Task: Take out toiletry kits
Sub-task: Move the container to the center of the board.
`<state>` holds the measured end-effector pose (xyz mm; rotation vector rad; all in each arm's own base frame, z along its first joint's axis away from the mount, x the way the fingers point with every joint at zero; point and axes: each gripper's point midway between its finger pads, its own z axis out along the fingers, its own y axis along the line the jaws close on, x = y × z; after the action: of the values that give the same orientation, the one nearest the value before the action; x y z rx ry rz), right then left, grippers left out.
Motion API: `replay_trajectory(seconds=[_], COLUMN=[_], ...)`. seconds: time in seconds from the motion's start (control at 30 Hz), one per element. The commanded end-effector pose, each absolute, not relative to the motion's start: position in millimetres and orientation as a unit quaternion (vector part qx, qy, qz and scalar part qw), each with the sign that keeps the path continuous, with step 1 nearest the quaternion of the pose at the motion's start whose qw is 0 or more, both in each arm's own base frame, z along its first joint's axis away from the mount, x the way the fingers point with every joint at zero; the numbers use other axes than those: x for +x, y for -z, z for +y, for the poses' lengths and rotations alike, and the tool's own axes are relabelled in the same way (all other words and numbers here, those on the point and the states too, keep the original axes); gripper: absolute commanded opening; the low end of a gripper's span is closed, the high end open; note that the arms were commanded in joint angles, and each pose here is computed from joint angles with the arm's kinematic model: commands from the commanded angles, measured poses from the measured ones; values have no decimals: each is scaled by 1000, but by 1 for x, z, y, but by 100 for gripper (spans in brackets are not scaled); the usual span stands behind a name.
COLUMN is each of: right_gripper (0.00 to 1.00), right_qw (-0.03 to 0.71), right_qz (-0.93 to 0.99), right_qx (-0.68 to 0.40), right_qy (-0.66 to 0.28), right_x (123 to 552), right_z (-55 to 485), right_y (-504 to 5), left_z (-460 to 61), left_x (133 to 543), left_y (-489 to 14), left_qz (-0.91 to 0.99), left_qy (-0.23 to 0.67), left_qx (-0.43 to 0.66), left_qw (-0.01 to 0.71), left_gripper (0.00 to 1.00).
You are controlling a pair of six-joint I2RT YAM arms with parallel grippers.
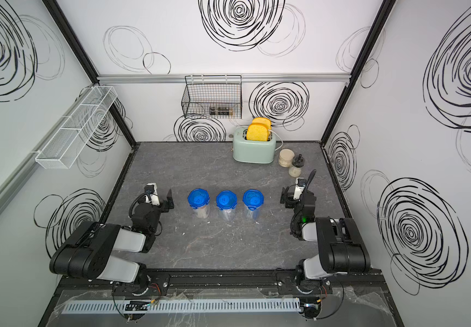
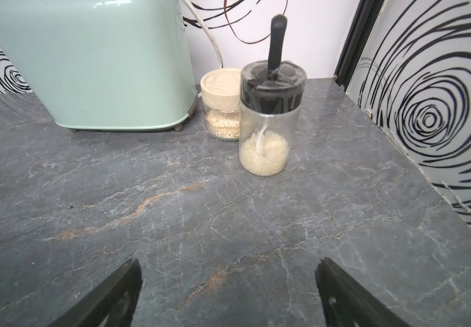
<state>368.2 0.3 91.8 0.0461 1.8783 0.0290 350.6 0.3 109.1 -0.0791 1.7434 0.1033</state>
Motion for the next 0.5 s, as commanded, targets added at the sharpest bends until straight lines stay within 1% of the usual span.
replay_trajectory(seconds=[0.0,0.47], right_gripper=[98,98], right_qw=[630,631], right_qz=[776,776], right_qx=[18,17], right_qy=[-9,-10], right_x=[378,378], right_z=[-1,-1], right_y=[-117,-117], left_z=[0,1], left_x=[360,360], left_y=[-155,-155], left_qz=[704,703], left_qy=[-51,-51], left_qx=[-41,-42], left_qw=[707,708], left_gripper=[96,96])
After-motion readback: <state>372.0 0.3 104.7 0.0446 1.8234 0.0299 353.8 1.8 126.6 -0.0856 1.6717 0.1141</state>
